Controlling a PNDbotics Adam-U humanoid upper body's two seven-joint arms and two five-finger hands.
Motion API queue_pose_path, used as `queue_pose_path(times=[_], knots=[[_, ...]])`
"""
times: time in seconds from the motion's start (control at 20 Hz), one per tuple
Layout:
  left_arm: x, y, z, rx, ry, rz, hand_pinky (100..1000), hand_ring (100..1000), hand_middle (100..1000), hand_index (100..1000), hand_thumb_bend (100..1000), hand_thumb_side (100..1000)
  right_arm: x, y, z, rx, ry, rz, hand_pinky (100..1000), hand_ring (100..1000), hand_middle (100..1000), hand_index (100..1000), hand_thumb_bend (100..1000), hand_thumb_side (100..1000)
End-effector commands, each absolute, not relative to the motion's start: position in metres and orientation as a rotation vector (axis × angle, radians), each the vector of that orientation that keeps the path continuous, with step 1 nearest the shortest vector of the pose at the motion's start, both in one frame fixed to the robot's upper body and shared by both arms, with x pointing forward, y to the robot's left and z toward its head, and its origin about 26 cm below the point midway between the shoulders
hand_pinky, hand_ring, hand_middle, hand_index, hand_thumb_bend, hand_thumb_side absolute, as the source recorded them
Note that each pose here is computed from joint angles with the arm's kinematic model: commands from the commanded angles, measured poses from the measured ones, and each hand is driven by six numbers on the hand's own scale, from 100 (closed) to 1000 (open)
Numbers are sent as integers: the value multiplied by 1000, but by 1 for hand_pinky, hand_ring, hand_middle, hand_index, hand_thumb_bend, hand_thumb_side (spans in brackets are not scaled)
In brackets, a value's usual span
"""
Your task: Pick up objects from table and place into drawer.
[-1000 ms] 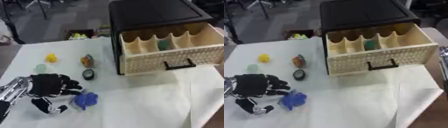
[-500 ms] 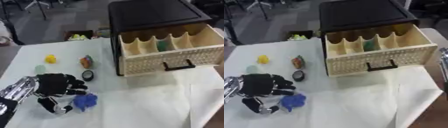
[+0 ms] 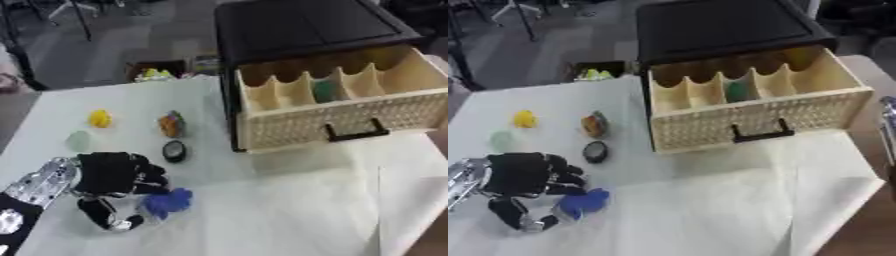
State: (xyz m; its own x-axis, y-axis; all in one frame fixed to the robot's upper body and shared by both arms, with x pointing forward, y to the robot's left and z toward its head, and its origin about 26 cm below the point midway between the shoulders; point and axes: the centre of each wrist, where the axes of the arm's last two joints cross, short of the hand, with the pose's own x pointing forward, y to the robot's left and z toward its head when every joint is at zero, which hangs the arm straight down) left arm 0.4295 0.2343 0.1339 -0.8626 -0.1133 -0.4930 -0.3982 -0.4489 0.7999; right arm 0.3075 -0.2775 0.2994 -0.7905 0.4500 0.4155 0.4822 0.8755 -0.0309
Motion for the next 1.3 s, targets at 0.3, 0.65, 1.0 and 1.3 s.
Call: queue_pose_path(times=[0.3,0.65,1.0,1.3], knots=[[435,232,145,-761,1574,2361,711,880,779,896,125,829,304,-277,308,-683,-2659,-115,368,530,473,684,100,593],[436,230,142,-752,1581,2356,633,783,625,754,100,713,304,-278,308,-684,-2655,-121,368,530,473,684,100,586],[436,227,138,-731,1598,2362,541,680,514,672,100,626,304,-277,308,-682,-2656,-126,370,530,474,684,100,584],[436,227,137,-717,1632,2360,464,613,463,632,100,369,304,-277,309,-680,-2658,-129,372,531,475,685,100,583]])
